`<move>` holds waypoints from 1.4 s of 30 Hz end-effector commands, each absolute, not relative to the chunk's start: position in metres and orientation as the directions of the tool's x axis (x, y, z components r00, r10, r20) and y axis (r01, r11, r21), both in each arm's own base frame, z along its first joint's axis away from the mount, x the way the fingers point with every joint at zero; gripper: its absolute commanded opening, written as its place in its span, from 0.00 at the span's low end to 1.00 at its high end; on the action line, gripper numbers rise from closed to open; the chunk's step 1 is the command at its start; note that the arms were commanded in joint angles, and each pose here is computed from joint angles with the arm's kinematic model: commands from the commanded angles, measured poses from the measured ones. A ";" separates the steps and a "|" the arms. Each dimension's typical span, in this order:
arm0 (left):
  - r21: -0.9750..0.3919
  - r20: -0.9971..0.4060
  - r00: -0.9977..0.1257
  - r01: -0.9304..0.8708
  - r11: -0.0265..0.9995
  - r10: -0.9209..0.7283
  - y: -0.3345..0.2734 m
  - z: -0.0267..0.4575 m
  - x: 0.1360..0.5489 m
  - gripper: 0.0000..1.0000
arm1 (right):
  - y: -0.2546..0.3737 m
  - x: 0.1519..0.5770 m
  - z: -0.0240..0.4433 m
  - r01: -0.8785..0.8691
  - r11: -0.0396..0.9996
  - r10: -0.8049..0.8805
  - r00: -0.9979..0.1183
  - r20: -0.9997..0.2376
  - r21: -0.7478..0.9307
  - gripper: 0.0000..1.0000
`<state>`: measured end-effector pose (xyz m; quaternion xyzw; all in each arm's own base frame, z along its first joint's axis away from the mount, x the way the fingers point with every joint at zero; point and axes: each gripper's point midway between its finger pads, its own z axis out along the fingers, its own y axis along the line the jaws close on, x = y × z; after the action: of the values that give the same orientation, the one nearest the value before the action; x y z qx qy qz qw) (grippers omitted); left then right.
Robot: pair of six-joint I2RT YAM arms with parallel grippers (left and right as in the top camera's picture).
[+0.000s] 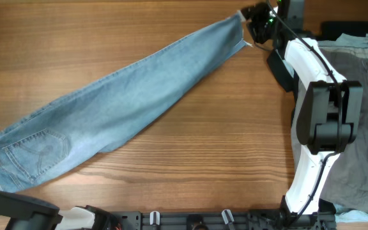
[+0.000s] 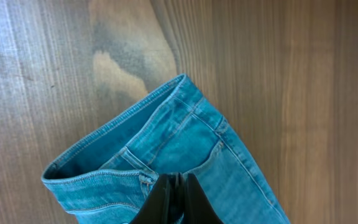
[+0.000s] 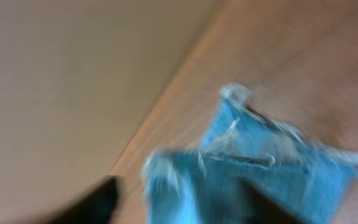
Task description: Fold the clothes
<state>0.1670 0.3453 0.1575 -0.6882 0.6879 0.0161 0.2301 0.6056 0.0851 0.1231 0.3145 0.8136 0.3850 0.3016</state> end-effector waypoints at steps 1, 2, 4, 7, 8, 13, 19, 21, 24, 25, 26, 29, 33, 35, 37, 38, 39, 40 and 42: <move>-0.338 -0.347 0.057 -0.939 0.068 -0.936 0.349 0.165 0.176 0.04 | 0.100 0.594 0.126 0.023 0.676 0.503 -0.745 -0.438 0.736 1.00; -0.340 -0.347 0.053 -0.937 0.073 -0.936 0.349 0.166 0.177 0.04 | 0.098 0.586 0.118 0.007 0.715 0.450 -0.769 -0.453 0.699 0.99; -0.342 -0.346 0.052 -0.937 0.074 -0.937 0.349 0.166 0.177 0.04 | 0.092 0.568 0.099 -0.032 0.800 0.325 -0.816 -0.478 0.599 1.00; -0.342 -0.345 0.052 -0.937 0.074 -0.937 0.349 0.166 0.177 0.05 | 0.076 0.550 0.074 -0.035 0.892 0.207 -0.855 -0.476 0.450 1.00; -0.342 -0.345 0.052 -0.937 0.074 -0.937 0.349 0.165 0.177 0.05 | 0.073 0.548 0.068 -0.043 0.908 0.179 -0.860 -0.478 0.417 1.00; -0.341 -0.342 0.052 -0.937 0.073 -0.938 0.348 0.165 0.177 0.06 | 0.062 0.565 0.068 -0.039 0.933 0.177 -0.817 -0.549 0.359 0.88; -0.340 -0.339 0.051 -0.938 0.071 -0.939 0.347 0.165 0.176 0.05 | 0.065 0.591 0.035 -0.084 0.934 0.158 -0.774 -0.613 0.347 0.90; -0.340 -0.339 0.051 -0.938 0.072 -0.939 0.347 0.165 0.176 0.05 | 0.073 0.593 0.025 -0.121 0.923 0.142 -0.774 -0.617 0.365 0.83; -0.340 -0.339 0.051 -0.938 0.072 -0.939 0.347 0.165 0.176 0.05 | 0.086 0.589 0.010 -0.151 0.917 0.112 -0.791 -0.601 0.370 0.79; -0.340 -0.339 0.051 -0.938 0.072 -0.939 0.347 0.165 0.176 0.05 | 0.089 0.588 0.007 -0.153 0.916 0.108 -0.796 -0.596 0.371 0.78; -0.340 -0.339 0.051 -0.938 0.072 -0.939 0.347 0.165 0.176 0.05 | 0.093 0.586 0.004 -0.157 0.915 0.103 -0.800 -0.591 0.373 0.69; -0.340 -0.339 0.052 -0.938 0.071 -0.939 0.347 0.165 0.176 0.05 | 0.107 0.576 -0.006 -0.162 0.912 0.081 -0.830 -0.552 0.377 0.50; -0.340 -0.339 0.051 -0.938 0.072 -0.939 0.347 0.165 0.176 0.05 | 0.113 0.568 -0.012 -0.179 0.913 0.050 -0.843 -0.535 0.367 0.17; -0.340 -0.339 0.051 -0.938 0.071 -0.939 0.347 0.165 0.176 0.05 | 0.099 0.570 -0.010 -0.126 0.916 0.101 -0.848 -0.520 0.382 0.04; -0.340 -0.340 0.051 -0.938 0.072 -0.939 0.347 0.165 0.176 0.05 | 0.066 0.565 -0.005 0.013 0.928 0.201 -0.860 -0.469 0.374 0.04; -0.341 -0.343 0.052 -0.937 0.073 -0.938 0.348 0.165 0.177 0.05 | 0.052 0.560 0.000 0.050 0.929 0.223 -0.866 -0.448 0.366 0.04; -0.342 -0.346 0.052 -0.937 0.074 -0.937 0.349 0.166 0.177 0.05 | 0.043 0.555 0.005 0.074 0.930 0.237 -0.870 -0.433 0.360 0.04; -0.344 -0.353 0.053 -0.936 0.077 -0.934 0.350 0.166 0.177 0.06 | 0.032 0.549 0.014 0.096 0.929 0.250 -0.874 -0.416 0.357 0.04; -0.348 -0.366 0.055 -0.934 0.081 -0.929 0.353 0.168 0.179 0.07 | 0.020 0.542 0.031 0.092 0.933 0.241 -0.876 -0.417 0.347 0.04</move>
<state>0.1756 0.3433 0.1598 -0.6816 0.6903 -0.0043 0.2426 0.5407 0.0628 0.0053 0.0593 0.9552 0.2007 0.2091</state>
